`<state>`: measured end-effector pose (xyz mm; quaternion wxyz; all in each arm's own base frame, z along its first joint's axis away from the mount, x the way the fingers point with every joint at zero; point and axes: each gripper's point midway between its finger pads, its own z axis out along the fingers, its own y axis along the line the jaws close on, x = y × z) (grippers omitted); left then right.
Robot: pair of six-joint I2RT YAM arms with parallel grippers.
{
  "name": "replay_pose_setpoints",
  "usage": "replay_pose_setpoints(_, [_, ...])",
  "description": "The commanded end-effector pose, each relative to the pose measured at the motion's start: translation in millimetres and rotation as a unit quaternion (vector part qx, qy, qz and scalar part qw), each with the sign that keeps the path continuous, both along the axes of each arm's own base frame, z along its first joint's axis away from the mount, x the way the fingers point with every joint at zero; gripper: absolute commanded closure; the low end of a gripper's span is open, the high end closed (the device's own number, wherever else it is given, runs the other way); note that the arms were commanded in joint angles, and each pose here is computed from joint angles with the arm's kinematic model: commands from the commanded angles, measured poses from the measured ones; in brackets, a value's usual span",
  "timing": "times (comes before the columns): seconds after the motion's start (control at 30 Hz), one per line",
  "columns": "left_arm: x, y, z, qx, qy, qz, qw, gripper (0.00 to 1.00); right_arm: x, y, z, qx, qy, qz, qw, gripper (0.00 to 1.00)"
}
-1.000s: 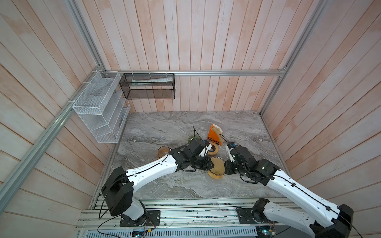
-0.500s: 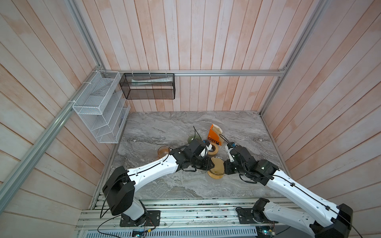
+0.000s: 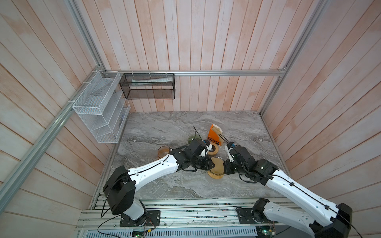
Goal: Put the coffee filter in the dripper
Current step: 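Keep pinching the filter edges with both grippers, smoothing it into the dripper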
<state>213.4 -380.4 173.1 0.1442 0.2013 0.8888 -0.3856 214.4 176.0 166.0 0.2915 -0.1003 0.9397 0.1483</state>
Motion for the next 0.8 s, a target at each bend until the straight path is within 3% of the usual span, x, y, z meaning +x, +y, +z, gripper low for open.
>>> replay_pose_setpoints(0.0, [-4.6, 2.9, -15.5, 0.014, 0.012, -0.004, 1.0, 0.78, -4.8, -1.8, -9.8, -0.009, 0.014, 0.001, 1.0, 1.0])
replay_pose_setpoints(0.53, [-4.6, 3.9, -15.5, 0.015, 0.009, -0.004, 1.0, 0.79, -4.5, -1.8, -9.9, -0.01, 0.014, 0.001, 1.0, 1.0])
replay_pose_setpoints(0.77, [-0.2, -1.1, 3.2, -0.001, -0.004, -0.003, 1.0, 0.79, -2.1, -0.9, 3.1, -0.004, 0.002, 0.001, 1.0, 1.0])
